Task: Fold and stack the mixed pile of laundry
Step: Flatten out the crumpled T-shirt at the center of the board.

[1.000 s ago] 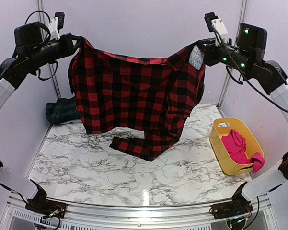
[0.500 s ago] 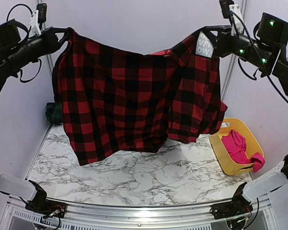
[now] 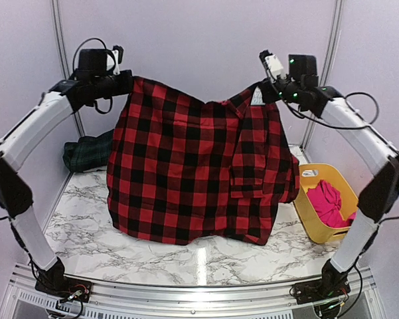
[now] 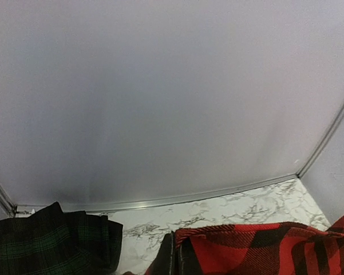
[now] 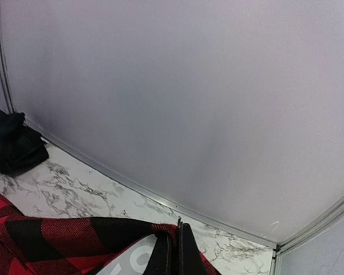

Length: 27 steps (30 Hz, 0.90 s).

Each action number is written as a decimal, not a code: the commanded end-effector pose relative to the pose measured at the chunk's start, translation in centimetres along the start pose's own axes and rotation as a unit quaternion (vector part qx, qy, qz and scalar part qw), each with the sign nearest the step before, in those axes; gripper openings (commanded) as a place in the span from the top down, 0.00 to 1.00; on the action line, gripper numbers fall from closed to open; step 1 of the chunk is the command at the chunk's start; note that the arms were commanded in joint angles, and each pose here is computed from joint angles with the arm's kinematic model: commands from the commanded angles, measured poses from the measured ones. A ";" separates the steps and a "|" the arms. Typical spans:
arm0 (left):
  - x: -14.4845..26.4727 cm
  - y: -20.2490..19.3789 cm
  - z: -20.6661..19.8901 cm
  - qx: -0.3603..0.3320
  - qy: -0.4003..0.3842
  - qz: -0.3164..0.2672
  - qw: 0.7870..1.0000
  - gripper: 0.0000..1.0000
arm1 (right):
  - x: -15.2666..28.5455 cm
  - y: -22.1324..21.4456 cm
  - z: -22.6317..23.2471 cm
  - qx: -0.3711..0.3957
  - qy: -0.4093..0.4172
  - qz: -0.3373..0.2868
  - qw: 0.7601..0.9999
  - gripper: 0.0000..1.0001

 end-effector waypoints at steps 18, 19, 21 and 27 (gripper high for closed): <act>-5.9 -19.8 -1.5 -0.154 -0.033 0.246 0.956 0.01 | -4.8 -16.7 3.2 -0.183 0.145 0.243 0.941 0.13; -4.2 -21.5 -2.4 -0.169 -0.060 0.261 0.948 0.01 | -3.4 -18.1 4.9 -0.185 0.166 0.267 0.931 0.17; -1.1 -23.9 -3.5 -0.174 -0.106 0.286 0.936 0.03 | -0.6 -19.6 7.4 -0.196 0.192 0.298 0.914 0.24; 5.5 -30.4 -4.9 -0.155 -0.203 0.358 0.898 0.23 | 6.1 -26.4 13.8 -0.264 0.240 0.384 0.851 0.31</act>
Point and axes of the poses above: each gripper's point midway between its finger pads, its own x axis back along the fingers, its own z axis along the line the jaws close on, y = z × x, the point moved 4 cm from there along x, back along the fingers, and after that the axes turned 1 degree about x, right-handed, at the moved point
